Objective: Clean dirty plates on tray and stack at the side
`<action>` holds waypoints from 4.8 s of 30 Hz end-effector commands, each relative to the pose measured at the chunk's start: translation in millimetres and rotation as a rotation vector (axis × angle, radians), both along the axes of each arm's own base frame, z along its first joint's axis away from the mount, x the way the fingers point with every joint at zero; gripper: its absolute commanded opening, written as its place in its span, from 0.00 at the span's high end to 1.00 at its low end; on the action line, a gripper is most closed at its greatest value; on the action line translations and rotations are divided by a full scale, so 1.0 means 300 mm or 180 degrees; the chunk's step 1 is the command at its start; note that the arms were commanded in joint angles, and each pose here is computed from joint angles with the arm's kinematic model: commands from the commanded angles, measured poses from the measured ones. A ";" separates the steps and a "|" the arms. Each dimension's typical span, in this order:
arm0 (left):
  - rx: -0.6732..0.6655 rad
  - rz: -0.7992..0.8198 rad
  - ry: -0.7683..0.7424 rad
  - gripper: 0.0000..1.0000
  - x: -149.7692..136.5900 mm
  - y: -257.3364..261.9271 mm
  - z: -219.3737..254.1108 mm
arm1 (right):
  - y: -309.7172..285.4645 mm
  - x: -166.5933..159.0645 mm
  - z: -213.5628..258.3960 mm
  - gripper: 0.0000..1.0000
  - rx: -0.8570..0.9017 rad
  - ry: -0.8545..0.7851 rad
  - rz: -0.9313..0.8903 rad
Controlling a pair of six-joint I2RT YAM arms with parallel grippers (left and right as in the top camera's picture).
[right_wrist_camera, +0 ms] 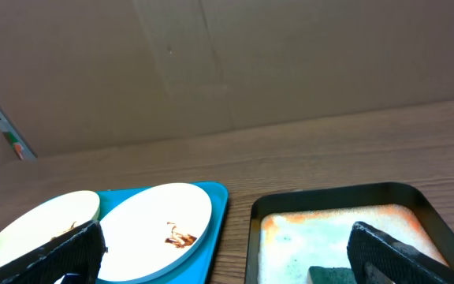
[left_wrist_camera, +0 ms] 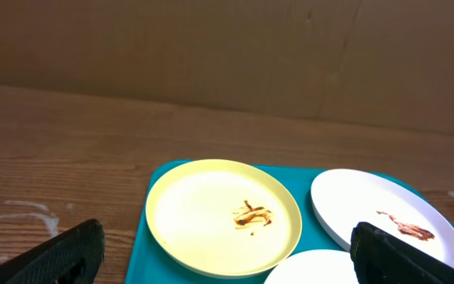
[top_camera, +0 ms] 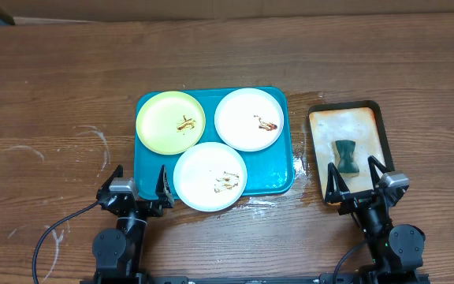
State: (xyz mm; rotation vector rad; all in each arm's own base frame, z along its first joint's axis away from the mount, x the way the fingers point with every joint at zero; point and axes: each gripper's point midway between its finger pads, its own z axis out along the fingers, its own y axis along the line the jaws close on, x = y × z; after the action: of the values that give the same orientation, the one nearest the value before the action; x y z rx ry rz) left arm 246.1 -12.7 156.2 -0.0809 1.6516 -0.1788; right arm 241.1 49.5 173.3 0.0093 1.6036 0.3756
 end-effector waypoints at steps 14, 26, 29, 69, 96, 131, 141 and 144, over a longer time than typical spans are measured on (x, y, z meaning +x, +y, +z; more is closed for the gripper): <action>0.0006 0.0025 -0.0014 0.00 -0.001 0.004 0.000 | 0.004 0.000 -0.007 0.00 -0.0024 -0.0013 0.0017; 0.0006 0.0025 -0.0012 0.00 -0.001 0.004 0.000 | 0.004 0.000 -0.007 0.00 -0.0023 -0.0013 0.0017; 0.0006 0.0025 -0.0012 0.00 -0.001 0.004 0.000 | 0.004 0.000 -0.007 0.00 -0.0024 -0.0013 0.0019; 0.0006 0.0025 -0.0012 0.00 -0.001 0.004 0.000 | 0.004 0.000 -0.007 0.00 -0.0023 -0.0013 0.0019; 0.0006 0.0025 -0.0014 0.00 -0.001 0.004 0.000 | 0.004 0.000 -0.007 0.00 -0.0024 -0.0013 0.0019; 0.0007 0.0025 -0.0014 0.00 -0.001 0.004 0.000 | 0.127 0.212 0.349 0.00 -0.0363 0.1535 0.0627; 0.0006 0.0025 -0.0012 0.00 -0.001 0.004 0.000 | 0.099 0.224 0.227 0.00 -0.0531 0.3834 0.0528; 0.0006 0.0025 -0.0012 0.00 -0.001 0.004 0.000 | 0.031 0.198 0.176 0.00 -0.0799 0.4201 0.0240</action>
State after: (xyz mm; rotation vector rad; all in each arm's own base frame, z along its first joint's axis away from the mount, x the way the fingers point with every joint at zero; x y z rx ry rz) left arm 246.2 -11.5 155.9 -0.0865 1.6527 -0.1728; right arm 297.1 77.6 226.3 -0.0089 2.9282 0.3816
